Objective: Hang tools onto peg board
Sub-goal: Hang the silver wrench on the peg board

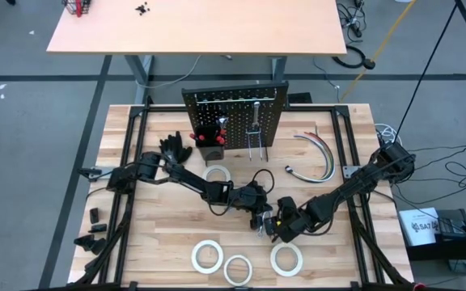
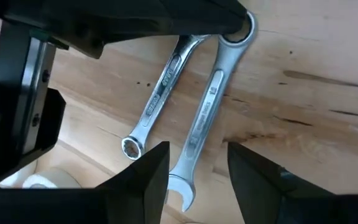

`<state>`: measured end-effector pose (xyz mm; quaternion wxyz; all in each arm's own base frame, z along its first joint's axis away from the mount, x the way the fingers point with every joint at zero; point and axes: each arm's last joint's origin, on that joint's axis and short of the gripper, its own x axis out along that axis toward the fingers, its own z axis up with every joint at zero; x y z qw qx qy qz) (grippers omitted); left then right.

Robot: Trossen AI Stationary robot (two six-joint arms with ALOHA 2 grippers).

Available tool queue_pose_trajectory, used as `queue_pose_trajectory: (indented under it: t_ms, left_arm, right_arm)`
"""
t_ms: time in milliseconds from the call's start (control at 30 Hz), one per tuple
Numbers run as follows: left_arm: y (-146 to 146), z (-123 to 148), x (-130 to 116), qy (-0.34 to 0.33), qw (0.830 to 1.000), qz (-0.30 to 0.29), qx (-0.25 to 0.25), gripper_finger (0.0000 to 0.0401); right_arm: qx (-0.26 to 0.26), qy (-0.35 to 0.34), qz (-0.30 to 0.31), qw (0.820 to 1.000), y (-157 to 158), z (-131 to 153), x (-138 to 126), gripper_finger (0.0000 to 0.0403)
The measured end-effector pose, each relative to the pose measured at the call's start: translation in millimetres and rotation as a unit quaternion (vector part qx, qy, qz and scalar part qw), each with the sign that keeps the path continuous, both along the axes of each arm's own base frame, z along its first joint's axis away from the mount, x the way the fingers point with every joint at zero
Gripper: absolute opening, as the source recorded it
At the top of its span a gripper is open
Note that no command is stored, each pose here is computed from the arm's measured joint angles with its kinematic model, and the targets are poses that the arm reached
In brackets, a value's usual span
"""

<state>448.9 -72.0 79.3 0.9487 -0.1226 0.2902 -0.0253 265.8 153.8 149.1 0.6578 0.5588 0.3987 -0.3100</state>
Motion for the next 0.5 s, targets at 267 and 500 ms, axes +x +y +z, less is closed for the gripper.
queue_pose_trajectory:
  t_ms: [267,500]
  left_arm:
    - [-0.1,0.0,0.0,0.000,1.000,-0.002,-0.001,0.0000]
    - [-0.1,0.0,0.0,0.000,1.000,-0.002,-0.001,0.0000]
  right_arm:
    - [0.010,0.005,-0.011,1.000,-5.9,-0.2,3.3,0.0155]
    - [0.014,0.008,-0.018,1.000,-10.8,-0.2,6.0,0.0155]
